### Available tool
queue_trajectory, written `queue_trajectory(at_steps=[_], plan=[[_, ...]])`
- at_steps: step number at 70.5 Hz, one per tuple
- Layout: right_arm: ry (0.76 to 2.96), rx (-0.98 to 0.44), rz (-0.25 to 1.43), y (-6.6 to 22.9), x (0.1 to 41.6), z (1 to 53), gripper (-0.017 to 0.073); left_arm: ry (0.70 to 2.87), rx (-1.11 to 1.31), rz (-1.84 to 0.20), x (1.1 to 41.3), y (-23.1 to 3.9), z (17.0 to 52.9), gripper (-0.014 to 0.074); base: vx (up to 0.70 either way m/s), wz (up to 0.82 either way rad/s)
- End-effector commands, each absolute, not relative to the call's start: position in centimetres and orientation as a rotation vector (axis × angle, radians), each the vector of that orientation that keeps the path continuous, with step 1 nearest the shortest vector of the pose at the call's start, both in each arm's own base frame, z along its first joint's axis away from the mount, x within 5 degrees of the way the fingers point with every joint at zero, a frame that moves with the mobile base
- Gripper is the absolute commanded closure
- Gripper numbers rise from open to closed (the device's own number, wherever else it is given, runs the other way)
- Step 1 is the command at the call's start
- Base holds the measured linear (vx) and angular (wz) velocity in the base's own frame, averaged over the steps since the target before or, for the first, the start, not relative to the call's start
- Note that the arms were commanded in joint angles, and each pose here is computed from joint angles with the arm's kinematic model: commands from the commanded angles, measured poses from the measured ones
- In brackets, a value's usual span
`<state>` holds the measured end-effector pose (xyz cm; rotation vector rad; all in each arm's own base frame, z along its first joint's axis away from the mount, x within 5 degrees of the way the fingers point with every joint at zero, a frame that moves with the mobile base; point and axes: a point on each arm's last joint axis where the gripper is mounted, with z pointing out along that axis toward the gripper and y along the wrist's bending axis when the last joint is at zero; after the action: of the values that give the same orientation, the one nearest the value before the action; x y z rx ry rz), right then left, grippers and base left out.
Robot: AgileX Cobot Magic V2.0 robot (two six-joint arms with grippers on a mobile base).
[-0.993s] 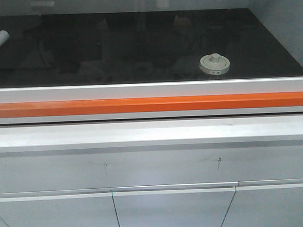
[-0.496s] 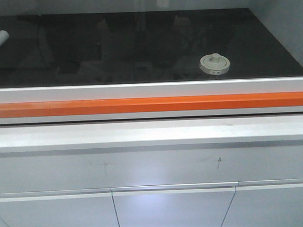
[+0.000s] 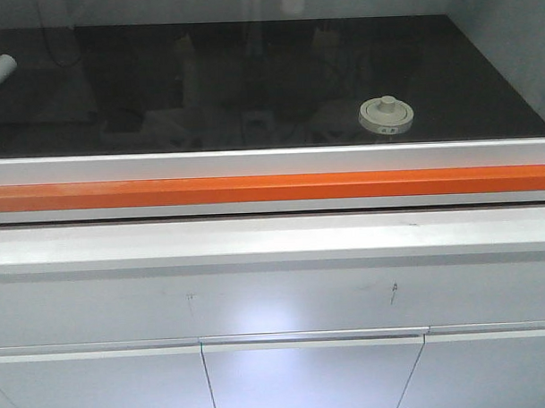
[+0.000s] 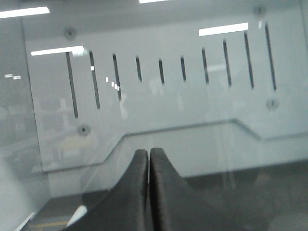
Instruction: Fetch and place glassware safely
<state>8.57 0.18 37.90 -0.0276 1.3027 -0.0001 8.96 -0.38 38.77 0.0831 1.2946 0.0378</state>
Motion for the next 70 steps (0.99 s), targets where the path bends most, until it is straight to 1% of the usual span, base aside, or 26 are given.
queue_trajectory(at_steps=[1, 12, 25, 40, 58, 65, 70], plan=[[1.276, -0.026, -0.002, 0.2, 10.4, 39.5, 0.056, 1.29, 0.097, 0.035, 11.0, -0.6, 40.1, 0.0601, 0.0, 0.0], [1.35, -0.029, -0.002, 0.2, 13.3, 38.5, 0.056, 1.386, 0.105, 0.032, 14.0, -0.7, 38.9, 0.0601, 0.0, 0.0], [1.404, -0.031, -0.001, 0.3, 15.3, 37.6, 0.056, 1.449, 0.098, 0.019, 15.6, -0.8, 38.0, 0.0601, 0.0, 0.0], [1.446, -0.026, 0.005, 0.3, 16.6, 36.9, 0.056, 1.417, 0.068, -0.019, 15.6, -0.8, 38.3, 0.0601, 0.0, 0.0], [1.432, -0.033, -0.001, 0.3, 16.5, 36.9, 0.056, 1.413, 0.07, -0.017, 15.6, -0.8, 38.3, 0.0601, 0.0, 0.0], [1.423, -0.064, -0.022, 0.4, 16.5, 36.0, 0.056, 1.391, 0.088, -0.012, 15.7, -0.9, 37.2, 0.0601, 0.0, 0.0], [1.402, -0.083, -0.026, 0.5, 16.4, 34.5, 0.056, 1.361, 0.107, -0.011, 15.6, -1.1, 35.7, 0.0601, 0.0, 0.0]])
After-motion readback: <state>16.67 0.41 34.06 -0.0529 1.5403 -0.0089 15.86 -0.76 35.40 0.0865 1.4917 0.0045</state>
